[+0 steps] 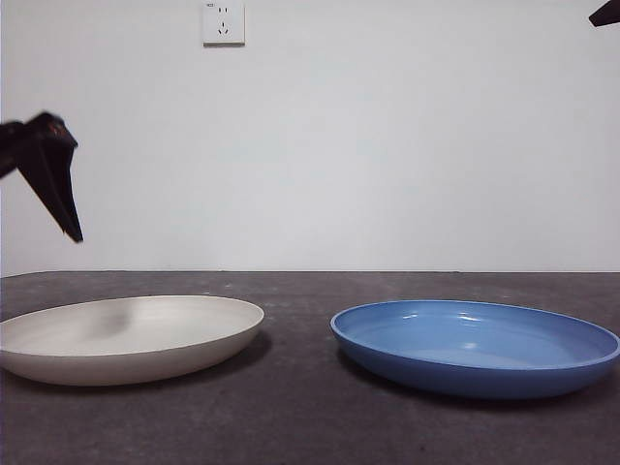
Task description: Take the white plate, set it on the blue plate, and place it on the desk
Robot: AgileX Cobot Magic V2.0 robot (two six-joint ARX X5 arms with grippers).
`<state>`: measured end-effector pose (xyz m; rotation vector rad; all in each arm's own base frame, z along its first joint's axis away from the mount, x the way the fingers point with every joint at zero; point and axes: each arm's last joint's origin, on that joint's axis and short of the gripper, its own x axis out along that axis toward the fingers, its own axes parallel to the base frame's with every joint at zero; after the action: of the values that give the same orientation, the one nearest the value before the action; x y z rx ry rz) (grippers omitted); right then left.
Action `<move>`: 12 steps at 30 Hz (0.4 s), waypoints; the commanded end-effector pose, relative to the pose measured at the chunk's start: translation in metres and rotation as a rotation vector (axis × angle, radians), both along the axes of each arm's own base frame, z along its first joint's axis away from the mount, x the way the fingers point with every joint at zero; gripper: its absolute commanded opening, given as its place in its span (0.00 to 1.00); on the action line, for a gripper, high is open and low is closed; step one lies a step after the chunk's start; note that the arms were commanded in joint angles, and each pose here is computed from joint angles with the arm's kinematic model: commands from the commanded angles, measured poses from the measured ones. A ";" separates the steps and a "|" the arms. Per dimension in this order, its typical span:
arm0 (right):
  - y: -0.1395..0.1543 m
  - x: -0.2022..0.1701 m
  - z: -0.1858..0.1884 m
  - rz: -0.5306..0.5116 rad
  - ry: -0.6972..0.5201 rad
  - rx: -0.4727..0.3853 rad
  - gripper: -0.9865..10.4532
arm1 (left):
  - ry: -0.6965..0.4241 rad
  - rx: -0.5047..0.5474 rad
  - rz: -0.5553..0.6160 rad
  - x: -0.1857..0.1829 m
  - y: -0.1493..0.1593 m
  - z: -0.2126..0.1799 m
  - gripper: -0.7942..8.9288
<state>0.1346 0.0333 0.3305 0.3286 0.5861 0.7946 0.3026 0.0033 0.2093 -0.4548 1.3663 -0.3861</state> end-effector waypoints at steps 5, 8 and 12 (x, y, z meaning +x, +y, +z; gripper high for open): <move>0.000 0.000 0.006 0.003 -0.023 0.003 0.60 | 0.013 0.002 -0.017 0.014 0.001 -0.018 0.75; 0.001 0.000 0.006 0.007 -0.031 -0.004 0.60 | 0.010 -0.001 -0.018 0.016 0.001 -0.021 0.75; 0.000 0.000 0.006 0.007 -0.036 -0.009 0.60 | 0.007 -0.015 -0.020 0.018 0.001 -0.024 0.75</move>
<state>0.1347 0.0333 0.3305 0.3241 0.5843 0.7931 0.3148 0.0039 0.1888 -0.4588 1.3800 -0.3937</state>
